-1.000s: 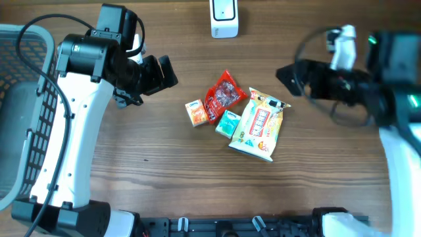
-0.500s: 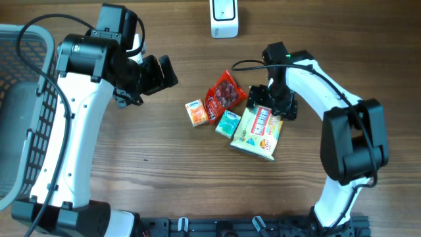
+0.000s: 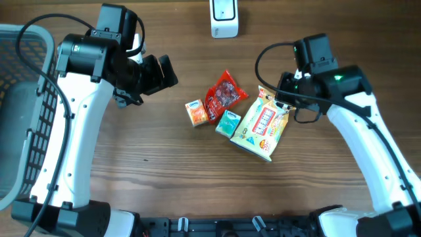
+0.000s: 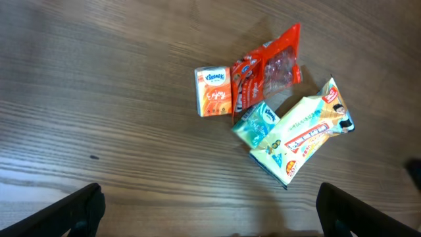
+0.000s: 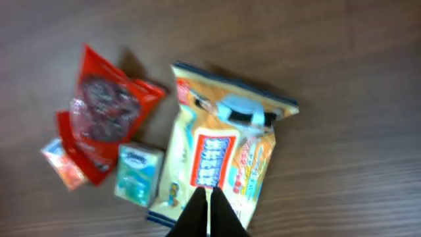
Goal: Scan the item barcode
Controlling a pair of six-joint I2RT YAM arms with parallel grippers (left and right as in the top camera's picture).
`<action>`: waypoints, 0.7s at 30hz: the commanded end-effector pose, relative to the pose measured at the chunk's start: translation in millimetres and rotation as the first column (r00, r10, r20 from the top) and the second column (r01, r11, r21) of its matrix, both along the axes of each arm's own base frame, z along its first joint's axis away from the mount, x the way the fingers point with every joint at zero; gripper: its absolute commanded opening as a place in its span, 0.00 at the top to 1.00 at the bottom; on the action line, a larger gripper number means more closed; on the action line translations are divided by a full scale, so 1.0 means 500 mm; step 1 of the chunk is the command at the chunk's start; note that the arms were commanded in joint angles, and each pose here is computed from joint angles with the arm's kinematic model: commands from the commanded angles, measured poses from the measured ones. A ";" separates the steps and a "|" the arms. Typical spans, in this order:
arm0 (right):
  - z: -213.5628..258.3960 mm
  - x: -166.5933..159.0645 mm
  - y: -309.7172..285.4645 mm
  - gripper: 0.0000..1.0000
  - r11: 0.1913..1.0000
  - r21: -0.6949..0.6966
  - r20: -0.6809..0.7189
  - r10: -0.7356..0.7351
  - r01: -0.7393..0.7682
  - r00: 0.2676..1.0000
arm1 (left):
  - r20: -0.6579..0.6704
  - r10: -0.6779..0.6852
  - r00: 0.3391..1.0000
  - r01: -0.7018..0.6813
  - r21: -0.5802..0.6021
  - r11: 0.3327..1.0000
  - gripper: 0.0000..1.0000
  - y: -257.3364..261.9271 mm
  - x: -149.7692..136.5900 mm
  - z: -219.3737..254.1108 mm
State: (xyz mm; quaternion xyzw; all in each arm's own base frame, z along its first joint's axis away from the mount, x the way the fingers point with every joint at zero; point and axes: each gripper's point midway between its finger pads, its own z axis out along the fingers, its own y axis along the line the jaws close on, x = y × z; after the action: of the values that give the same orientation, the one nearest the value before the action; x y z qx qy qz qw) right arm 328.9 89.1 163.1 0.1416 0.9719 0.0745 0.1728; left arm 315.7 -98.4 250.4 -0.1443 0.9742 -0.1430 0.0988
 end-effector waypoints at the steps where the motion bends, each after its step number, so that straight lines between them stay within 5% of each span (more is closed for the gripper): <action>1: -0.095 -0.009 -0.005 0.96 0.998 0.010 -0.033 -0.058 0.058 0.998 | -0.001 -0.007 1.000 0.007 -0.008 1.000 0.00 -0.005 -0.001 0.000; 5: -0.185 0.013 0.003 0.96 0.998 0.040 0.045 -0.056 0.054 0.997 | -0.001 -0.007 1.000 0.007 -0.008 1.000 0.00 -0.005 -0.001 0.000; 13: -0.371 0.021 -0.016 0.96 0.997 -0.050 -0.117 -0.071 0.065 0.991 | -0.001 -0.007 1.000 0.007 -0.008 1.000 0.00 -0.005 -0.001 0.000; 19: -0.151 0.108 -0.050 0.96 0.992 -0.125 -0.056 -0.012 0.005 0.998 | -0.001 -0.007 1.000 0.007 -0.008 1.000 0.00 -0.005 -0.001 0.000; 21: -0.065 0.110 0.000 0.96 0.992 -0.015 -0.038 0.121 -0.121 0.992 | -0.001 -0.007 1.000 0.007 -0.008 1.000 0.00 -0.005 -0.001 0.000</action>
State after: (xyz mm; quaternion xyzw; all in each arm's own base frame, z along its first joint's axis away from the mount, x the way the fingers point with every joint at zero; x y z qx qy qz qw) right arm 366.9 67.4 72.4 0.1480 0.9828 0.0178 0.1094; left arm 315.6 -98.5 250.3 -0.1443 0.9742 -0.1431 0.0985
